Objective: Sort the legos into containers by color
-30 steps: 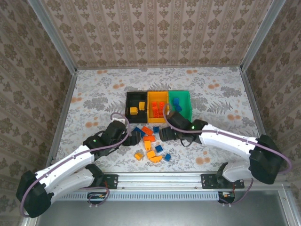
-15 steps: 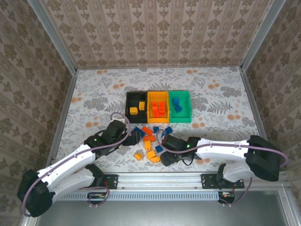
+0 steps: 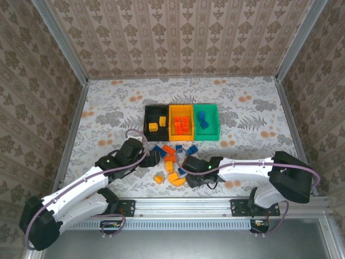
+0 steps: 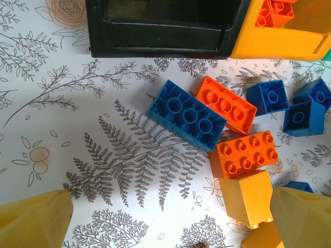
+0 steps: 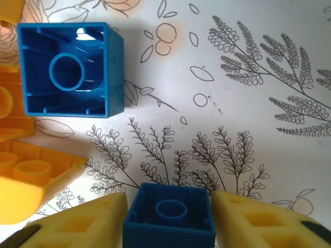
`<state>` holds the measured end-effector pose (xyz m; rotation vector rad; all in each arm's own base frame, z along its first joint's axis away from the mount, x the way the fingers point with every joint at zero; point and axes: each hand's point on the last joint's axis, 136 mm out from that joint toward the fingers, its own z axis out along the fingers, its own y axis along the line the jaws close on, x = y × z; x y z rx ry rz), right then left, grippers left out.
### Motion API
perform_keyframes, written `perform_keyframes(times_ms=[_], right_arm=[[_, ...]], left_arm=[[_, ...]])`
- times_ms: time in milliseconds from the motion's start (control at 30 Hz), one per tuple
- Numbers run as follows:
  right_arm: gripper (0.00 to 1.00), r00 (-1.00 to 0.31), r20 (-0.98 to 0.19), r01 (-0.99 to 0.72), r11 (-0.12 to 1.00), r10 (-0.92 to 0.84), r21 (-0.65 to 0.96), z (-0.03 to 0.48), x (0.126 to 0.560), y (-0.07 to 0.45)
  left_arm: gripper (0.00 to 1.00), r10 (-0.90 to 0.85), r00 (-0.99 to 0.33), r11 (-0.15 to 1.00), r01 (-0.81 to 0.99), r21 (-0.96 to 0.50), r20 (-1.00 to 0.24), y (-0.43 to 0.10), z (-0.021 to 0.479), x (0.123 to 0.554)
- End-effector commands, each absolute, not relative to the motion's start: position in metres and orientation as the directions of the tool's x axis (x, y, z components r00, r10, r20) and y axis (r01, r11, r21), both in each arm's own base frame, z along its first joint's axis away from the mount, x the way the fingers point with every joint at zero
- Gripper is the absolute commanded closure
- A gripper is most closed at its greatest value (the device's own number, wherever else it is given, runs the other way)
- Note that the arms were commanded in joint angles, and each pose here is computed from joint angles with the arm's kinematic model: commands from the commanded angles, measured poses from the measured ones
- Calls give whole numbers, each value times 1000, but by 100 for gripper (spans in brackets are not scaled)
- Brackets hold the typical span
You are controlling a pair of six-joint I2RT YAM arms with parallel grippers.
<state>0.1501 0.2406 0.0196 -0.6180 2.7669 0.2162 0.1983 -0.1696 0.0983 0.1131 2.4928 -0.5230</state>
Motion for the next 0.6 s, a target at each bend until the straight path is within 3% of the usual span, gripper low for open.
perform_keyframes(times_ms=[0,267,567], right_arm=[[60,-857,-358,-419,905,-370,68,28,157,237],[68,-832,-481,-363,927,-275,99,86,187,222],[68,-761,-644,-91,971,76,222,167,296,185]], left_arm=[[0,-50,-835,920,175,-350,-547,-166,95,196],[0,-42,-835,916,187,-354,-549,-168,97,196],[1,-53,-834,909,188,-373,-550,-171,101,197]])
